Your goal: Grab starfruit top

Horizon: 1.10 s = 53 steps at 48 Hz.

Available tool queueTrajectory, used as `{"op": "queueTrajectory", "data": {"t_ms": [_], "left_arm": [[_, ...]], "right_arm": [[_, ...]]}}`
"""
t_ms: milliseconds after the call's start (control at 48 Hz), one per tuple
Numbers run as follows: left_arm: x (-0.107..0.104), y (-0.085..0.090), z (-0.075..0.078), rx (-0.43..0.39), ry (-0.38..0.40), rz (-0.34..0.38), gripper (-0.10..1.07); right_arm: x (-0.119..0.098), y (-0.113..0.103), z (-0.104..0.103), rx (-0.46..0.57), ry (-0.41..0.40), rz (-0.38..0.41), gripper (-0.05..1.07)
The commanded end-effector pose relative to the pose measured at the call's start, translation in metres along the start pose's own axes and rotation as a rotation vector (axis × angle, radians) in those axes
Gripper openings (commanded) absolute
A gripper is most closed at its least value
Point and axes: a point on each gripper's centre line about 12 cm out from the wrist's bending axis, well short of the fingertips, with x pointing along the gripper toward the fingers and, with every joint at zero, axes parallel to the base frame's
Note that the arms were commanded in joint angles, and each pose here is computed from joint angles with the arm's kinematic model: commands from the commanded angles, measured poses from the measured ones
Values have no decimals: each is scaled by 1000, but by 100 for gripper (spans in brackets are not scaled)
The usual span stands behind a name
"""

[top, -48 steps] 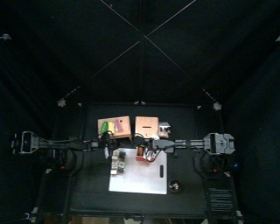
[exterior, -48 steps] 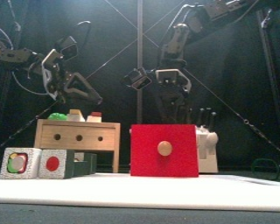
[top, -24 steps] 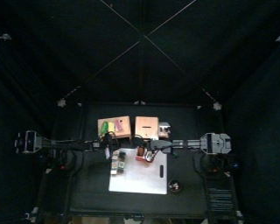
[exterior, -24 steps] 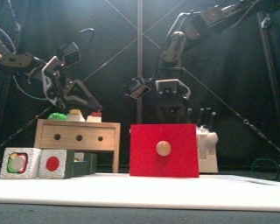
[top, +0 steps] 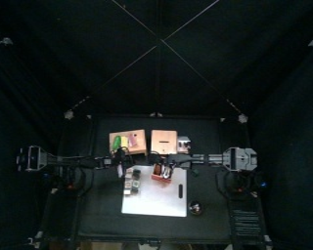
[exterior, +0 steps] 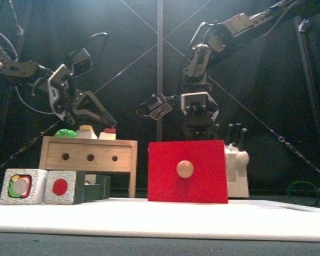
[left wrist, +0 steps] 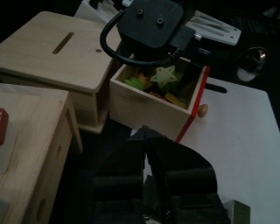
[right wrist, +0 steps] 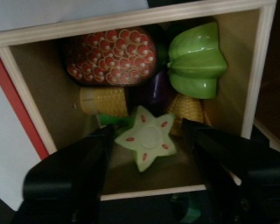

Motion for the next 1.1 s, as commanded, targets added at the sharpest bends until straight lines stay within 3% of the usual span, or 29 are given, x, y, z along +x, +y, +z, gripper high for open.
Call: {"op": "queueTrajectory", "data": {"t_ms": [0,271,750,1083], "left_arm": [[2,0,10,1,-32,-1,42],[2,1,9,-1,-31,2,42],[3,0,11,-2,-34,1,42],[2,1,10,-1,-33,2,42]], "right_arm": [[-10,-6,2,6,-29,-4,85],[-15,-10,5,0,-50,-27,65],[-62,-13,16,-15,-153,-68,64],[-72,-16,17,-11,-183,-73,63]]}}
